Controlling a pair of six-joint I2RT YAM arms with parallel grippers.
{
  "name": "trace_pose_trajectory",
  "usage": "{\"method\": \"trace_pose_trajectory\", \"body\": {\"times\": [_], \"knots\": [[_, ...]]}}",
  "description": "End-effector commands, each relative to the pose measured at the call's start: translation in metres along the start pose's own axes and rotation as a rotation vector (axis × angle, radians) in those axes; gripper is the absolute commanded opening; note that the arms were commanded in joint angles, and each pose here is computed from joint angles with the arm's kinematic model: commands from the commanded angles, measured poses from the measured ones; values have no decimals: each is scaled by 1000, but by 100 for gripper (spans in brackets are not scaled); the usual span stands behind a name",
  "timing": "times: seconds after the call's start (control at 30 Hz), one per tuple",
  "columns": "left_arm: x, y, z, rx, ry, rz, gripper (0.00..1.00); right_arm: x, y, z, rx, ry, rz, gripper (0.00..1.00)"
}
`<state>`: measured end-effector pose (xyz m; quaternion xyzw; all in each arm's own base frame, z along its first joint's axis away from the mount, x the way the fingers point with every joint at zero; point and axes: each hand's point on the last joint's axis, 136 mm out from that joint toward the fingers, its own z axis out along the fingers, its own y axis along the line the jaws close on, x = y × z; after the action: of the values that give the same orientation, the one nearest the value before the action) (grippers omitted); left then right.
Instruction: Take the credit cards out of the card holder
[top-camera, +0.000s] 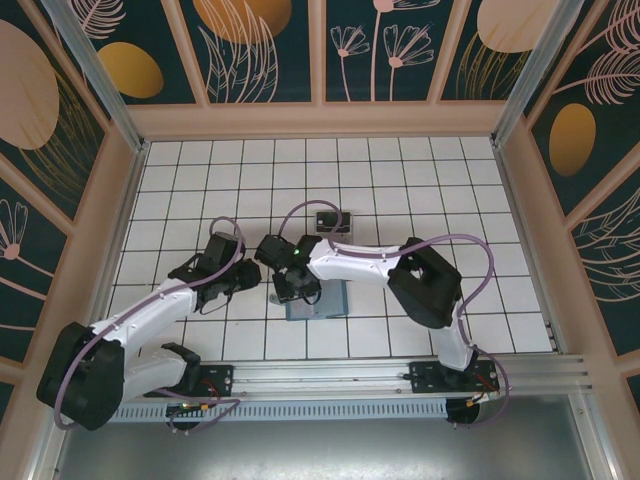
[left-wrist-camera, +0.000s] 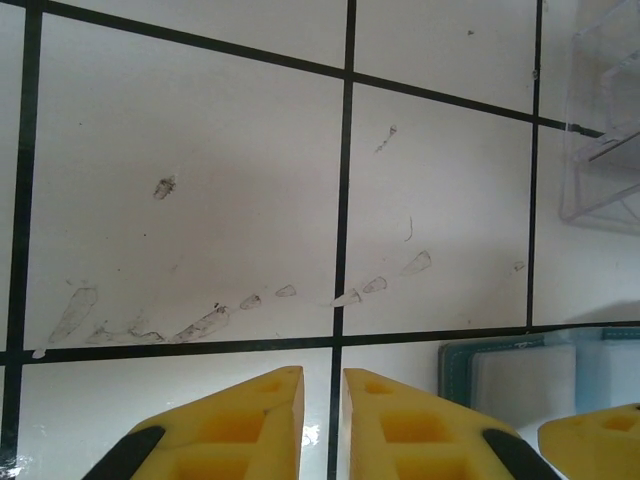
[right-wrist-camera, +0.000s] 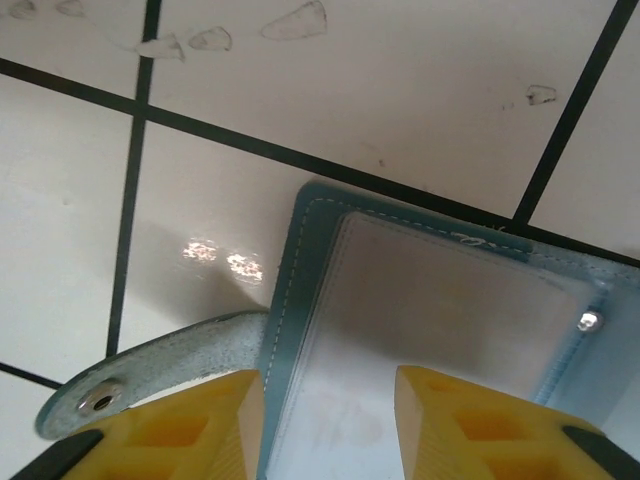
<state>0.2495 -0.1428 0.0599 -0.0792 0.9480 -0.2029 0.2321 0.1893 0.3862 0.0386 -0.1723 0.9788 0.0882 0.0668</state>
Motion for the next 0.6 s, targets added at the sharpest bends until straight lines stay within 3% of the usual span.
{"method": "trace_pose_trajectory", "body": {"times": [0.0, 0.33, 0.57], "knots": [[2, 3, -2, 3, -9, -1, 20, 4, -7, 1, 72, 10, 17, 43], [2, 0, -2, 17, -5, 6, 20, 20, -19, 22, 136, 61, 21, 42], [3, 0, -1, 18, -2, 7, 20, 22, -24, 26, 160, 67, 23, 24]]}}
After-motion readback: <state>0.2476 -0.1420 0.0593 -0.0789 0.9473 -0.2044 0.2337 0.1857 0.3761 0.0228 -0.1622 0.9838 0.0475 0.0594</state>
